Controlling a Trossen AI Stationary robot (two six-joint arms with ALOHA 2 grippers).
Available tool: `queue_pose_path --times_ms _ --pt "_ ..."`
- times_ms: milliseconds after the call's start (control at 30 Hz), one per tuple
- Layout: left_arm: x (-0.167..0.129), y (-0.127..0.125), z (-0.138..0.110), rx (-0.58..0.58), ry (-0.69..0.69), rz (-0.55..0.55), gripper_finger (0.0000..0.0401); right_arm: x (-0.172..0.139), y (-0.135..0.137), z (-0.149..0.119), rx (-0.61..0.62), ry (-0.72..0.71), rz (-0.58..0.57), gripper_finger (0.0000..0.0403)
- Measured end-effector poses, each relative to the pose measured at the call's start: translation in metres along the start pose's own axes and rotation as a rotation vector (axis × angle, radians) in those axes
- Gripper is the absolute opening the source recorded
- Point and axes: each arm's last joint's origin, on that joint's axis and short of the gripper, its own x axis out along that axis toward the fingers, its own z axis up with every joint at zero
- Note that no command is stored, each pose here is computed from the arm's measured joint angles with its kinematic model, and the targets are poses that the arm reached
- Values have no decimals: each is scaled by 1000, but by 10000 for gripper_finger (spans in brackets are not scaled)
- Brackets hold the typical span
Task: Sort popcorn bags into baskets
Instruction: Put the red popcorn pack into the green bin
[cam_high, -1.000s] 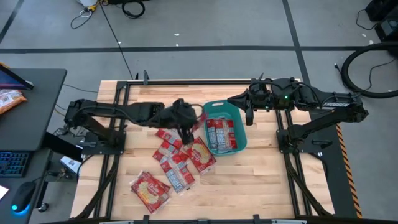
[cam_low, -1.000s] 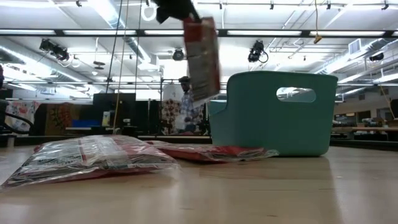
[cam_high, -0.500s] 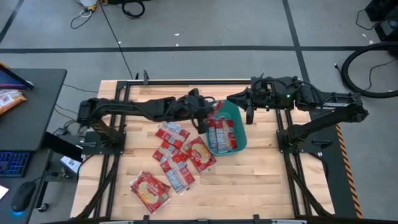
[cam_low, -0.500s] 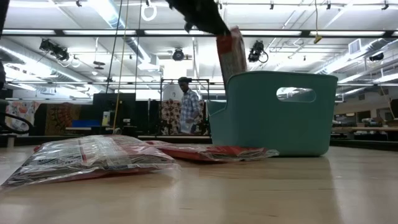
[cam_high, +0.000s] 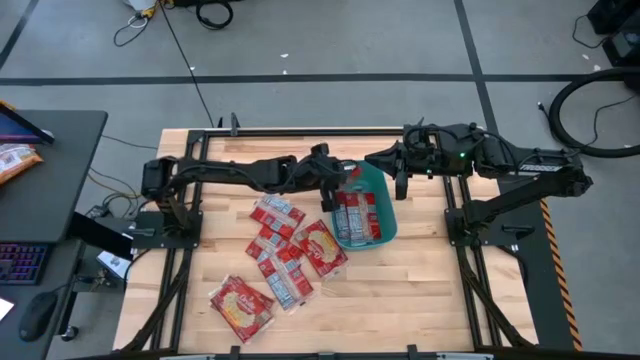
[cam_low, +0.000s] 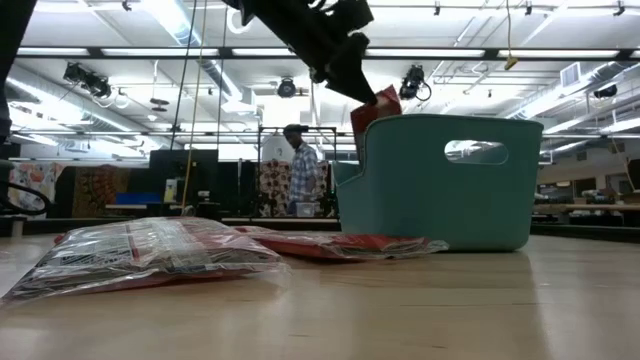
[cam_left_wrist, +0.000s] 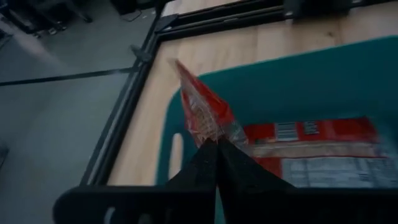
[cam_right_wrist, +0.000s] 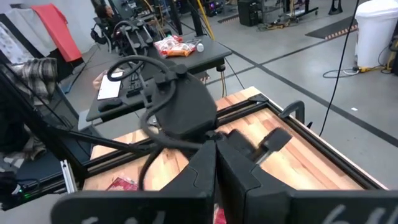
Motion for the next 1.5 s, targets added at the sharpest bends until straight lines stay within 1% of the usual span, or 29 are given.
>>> queue_pose_path --times_ms 133,200,267,433,533,633,667,700,800,933,967,1033,1133,1267,1367,1500 --pt "-1 -11 1 12 -17 -101 17 0 0 0 1 -3 1 18" --pt "1 -19 -1 7 -7 -131 28 0 0 0 0 -2 1 18" --pt "2 -26 -2 -12 3 -152 47 0 0 0 1 -2 1 18" --pt "-2 -38 3 -81 -29 -190 108 0 0 0 -4 -3 1 18" --pt "-9 -39 7 -146 -47 -259 132 0 0 0 -4 -3 1 18" --pt "-16 -36 9 -251 -32 -339 142 0 0 0 0 1 2 18" --pt "-18 -34 9 -280 -20 -356 142 0 0 0 -1 3 2 18" --pt "-20 -32 6 -301 20 -384 143 0 0 -1 -1 6 2 18" --pt "-25 -26 1 -324 97 -438 142 0 0 -1 0 14 2 18" --pt "-42 -27 -4 -286 183 -486 142 0 1 -3 -4 24 2 18" --pt "-47 -30 -7 -263 224 -518 141 0 1 -3 -4 24 2 18" --pt "-53 -37 -8 -231 257 -595 141 0 1 -3 -4 24 2 18" --pt "-65 -49 -19 -213 394 -713 141 0 1 -3 -5 26 1 18" --pt "-82 -67 -30 -182 568 -793 141 0 1 -3 -8 28 0 18" --pt "-97 -86 -36 -121 656 -831 141 0 1 -3 -21 28 0 18" --pt "-119 -111 -42 -26 733 -881 141 0 1 -3 -27 28 0 18"
